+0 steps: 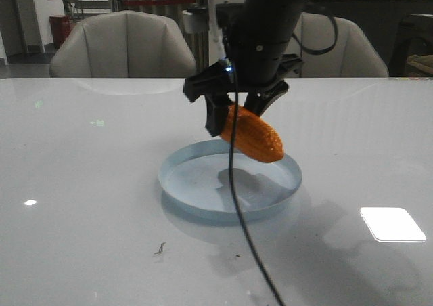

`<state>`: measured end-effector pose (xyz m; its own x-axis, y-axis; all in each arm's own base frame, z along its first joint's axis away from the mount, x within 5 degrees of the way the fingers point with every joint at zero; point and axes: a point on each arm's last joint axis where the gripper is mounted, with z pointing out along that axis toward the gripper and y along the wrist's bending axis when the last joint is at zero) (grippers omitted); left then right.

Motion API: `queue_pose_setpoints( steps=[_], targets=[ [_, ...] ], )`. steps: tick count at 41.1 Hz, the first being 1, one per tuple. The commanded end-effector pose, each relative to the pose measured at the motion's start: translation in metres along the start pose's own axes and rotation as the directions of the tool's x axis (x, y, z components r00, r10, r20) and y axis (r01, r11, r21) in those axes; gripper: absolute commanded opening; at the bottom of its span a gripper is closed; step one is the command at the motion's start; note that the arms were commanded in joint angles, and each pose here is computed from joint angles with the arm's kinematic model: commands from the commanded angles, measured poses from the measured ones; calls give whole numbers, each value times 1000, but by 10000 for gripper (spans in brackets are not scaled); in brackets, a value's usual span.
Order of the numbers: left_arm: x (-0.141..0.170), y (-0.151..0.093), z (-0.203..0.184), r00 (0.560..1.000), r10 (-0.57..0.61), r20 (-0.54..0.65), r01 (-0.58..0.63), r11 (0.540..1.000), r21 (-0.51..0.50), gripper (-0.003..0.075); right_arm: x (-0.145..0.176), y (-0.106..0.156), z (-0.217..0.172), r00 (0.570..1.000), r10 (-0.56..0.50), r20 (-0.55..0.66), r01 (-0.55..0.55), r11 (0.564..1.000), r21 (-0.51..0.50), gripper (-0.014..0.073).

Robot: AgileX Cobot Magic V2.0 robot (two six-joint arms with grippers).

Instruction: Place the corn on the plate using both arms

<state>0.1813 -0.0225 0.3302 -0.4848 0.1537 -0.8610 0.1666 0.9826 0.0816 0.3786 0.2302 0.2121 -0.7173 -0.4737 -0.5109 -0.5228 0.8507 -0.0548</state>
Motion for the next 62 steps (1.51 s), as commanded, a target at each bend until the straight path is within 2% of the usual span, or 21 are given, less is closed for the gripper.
queue_pose_setpoints(
  steps=[1, 6, 11, 14, 18, 27, 33, 39, 50, 56, 62],
  targets=[
    [-15, 1, -8, 994, -20, 109, 21, 1000, -4, 421, -15, 13, -18, 996, -31, 85, 32, 999, -16, 230],
    [-14, 1, -8, 994, -20, 103, 21, 1000, -3, 421, -6, 24, -1, 999, -50, 16, 51, 998, -31, 244],
    [-12, 1, -7, 997, -20, 79, 21, 1000, -1, 421, -3, 26, 5, 999, -54, -9, 54, 998, -32, 372],
    [-11, 1, -7, 997, -20, 70, 21, 1000, -1, 421, -5, 26, 5, 999, -54, 8, 54, 998, -32, 473],
    [-11, 1, -7, 997, -21, 70, 21, 1000, -1, 421, -10, 26, 3, 998, -53, 40, 54, 998, -32, 556],
    [-11, 1, -7, 998, -21, 66, 21, 1000, -1, 421, -36, 19, -28, 993, -45, 113, 47, 999, -15, 563],
    [-11, 1, -7, 998, -21, 65, 21, 1000, 0, 421, -56, 3, -74, 983, -13, 182, 13, 1000, 3, 563],
    [-11, 1, -7, 998, -21, 65, 21, 1000, 0, 421, -57, -21, -131, 975, 36, 220, -44, 999, 31, 563],
    [-11, 1, -7, 998, -21, 65, 21, 1000, 0, 421, -27, -58, -228, 949, 118, 292, -146, 986, 77, 563],
    [-10, 1, -7, 998, -21, 59, 21, 1000, 0, 421, 12, -72, -250, 937, 170, 305, -210, 972, 103, 563],
    [-8, 0, -7, 999, -21, 28, 20, 1000, 2, 421, 67, -82, -263, 903, 253, 347, -312, 942, 125, 563]
  ],
)
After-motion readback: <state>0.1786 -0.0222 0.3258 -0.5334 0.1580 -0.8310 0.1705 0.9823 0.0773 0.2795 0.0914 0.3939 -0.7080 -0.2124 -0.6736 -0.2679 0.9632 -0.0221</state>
